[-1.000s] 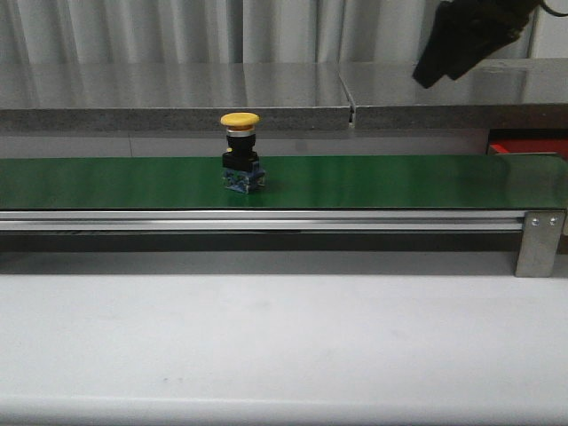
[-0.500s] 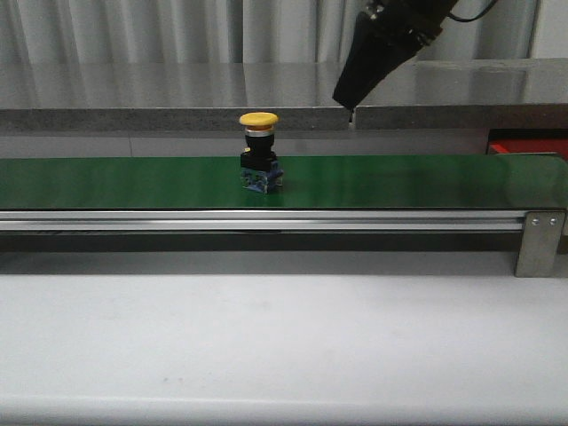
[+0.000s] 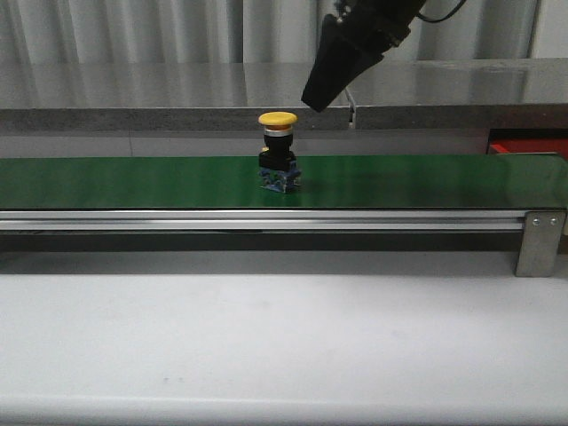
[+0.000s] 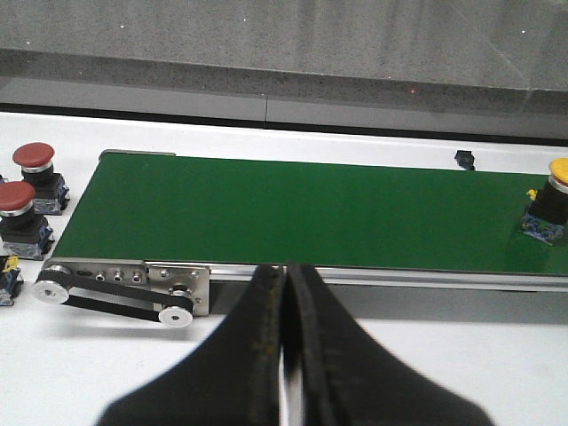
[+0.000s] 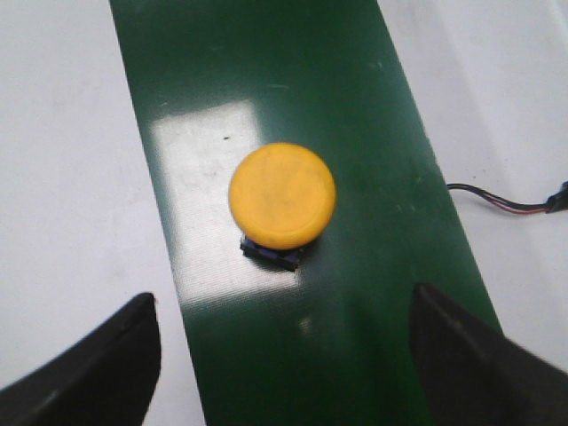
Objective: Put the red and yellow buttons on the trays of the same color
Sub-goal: 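Lower the right gripper over the yellow button on the belt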
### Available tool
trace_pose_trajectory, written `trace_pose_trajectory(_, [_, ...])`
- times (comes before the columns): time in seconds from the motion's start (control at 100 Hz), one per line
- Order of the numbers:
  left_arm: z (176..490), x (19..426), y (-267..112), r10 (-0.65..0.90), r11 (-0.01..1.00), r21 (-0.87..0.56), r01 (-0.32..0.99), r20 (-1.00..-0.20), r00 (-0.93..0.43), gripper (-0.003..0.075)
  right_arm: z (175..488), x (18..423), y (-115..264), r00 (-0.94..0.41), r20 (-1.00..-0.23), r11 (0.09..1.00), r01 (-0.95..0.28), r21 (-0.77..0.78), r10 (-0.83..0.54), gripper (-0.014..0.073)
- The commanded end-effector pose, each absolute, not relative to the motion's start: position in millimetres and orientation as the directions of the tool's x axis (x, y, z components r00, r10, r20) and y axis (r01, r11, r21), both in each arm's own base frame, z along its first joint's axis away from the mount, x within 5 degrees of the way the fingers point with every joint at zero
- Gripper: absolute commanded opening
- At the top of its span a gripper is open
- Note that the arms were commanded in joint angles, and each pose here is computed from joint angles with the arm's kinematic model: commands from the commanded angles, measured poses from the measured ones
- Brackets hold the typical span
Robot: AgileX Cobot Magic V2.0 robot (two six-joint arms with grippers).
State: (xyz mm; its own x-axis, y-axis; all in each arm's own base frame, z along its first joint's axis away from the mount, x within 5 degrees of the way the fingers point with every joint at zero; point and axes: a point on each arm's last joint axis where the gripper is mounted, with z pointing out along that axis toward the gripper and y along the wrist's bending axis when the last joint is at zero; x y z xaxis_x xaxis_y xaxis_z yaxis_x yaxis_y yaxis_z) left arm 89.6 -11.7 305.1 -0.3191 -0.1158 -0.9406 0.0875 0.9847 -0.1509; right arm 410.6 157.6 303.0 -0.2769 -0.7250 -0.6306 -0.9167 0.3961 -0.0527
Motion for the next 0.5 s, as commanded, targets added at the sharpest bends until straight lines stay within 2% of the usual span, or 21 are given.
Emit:
trace_pose_trajectory(0.0, [318.9, 91.8, -10.9, -0.141, 0.982, -0.165, 0.086, -0.962, -0.235, -0.002, 331.0, 405.1, 157.3, -0.223, -0.683, 0.403, -0.908, -0.113, -0.696, 0.0573])
trace_pose_trajectory(0.25, [318.9, 91.8, -10.9, -0.141, 0.982, -0.165, 0.086, -0.962, -0.235, -0.002, 324.5, 406.1, 158.5, -0.234, -0.672, 0.392, -0.915, -0.092, -0.703, 0.053])
trace_pose_trajectory(0.49, [318.9, 91.8, -10.9, -0.141, 0.982, -0.165, 0.086, -0.962, -0.235, -0.002, 324.0, 405.7, 158.1, -0.234, -0.665, 0.388, -0.917, -0.092, -0.709, 0.0531])
